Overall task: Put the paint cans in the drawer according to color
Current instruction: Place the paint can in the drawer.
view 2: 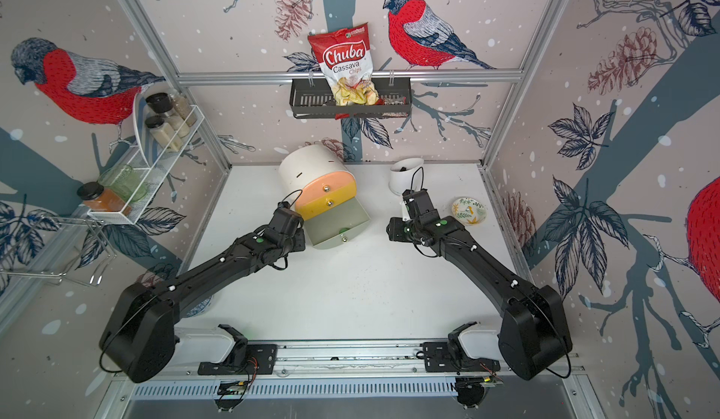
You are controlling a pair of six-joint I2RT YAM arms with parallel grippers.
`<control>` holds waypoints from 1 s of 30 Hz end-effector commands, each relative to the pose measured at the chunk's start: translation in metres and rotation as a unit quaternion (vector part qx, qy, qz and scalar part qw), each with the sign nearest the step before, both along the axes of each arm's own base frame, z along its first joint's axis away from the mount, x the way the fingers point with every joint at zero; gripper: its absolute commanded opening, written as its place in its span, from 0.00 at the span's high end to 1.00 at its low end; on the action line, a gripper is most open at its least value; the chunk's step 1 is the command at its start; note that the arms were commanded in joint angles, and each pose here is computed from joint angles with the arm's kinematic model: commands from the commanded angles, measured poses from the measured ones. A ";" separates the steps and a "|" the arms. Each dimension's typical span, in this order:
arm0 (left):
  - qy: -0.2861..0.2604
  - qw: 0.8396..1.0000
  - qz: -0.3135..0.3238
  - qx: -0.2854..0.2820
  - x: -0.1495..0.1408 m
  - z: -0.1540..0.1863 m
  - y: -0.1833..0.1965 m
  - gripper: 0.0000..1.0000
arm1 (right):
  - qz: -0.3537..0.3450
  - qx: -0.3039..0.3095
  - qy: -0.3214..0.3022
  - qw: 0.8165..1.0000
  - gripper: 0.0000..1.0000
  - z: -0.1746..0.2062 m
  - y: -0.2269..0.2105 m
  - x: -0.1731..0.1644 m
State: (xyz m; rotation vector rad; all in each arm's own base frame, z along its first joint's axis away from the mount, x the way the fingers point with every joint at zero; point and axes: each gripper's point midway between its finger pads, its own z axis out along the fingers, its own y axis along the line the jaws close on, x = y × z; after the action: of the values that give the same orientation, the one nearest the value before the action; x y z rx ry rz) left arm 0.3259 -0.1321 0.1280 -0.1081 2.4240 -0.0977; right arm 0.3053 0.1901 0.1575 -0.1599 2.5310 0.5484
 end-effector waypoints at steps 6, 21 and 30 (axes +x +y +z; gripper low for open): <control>-0.038 0.998 -0.038 0.014 0.010 0.057 -0.034 0.79 | 0.012 0.001 0.002 1.000 0.48 0.000 0.002 -0.003; -0.019 0.997 -0.074 0.026 0.049 0.017 -0.088 0.79 | 0.009 0.002 -0.002 1.000 0.48 0.004 -0.001 -0.006; -0.016 0.997 -0.065 0.040 0.058 -0.017 -0.089 0.78 | 0.012 0.004 -0.002 1.000 0.48 0.003 0.000 -0.006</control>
State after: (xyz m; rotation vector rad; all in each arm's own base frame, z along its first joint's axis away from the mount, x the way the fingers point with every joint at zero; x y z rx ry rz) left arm 0.3730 -0.2180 0.1103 0.0996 2.4445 -0.0607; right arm 0.3012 0.1891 0.1603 -0.1624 2.5293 0.5582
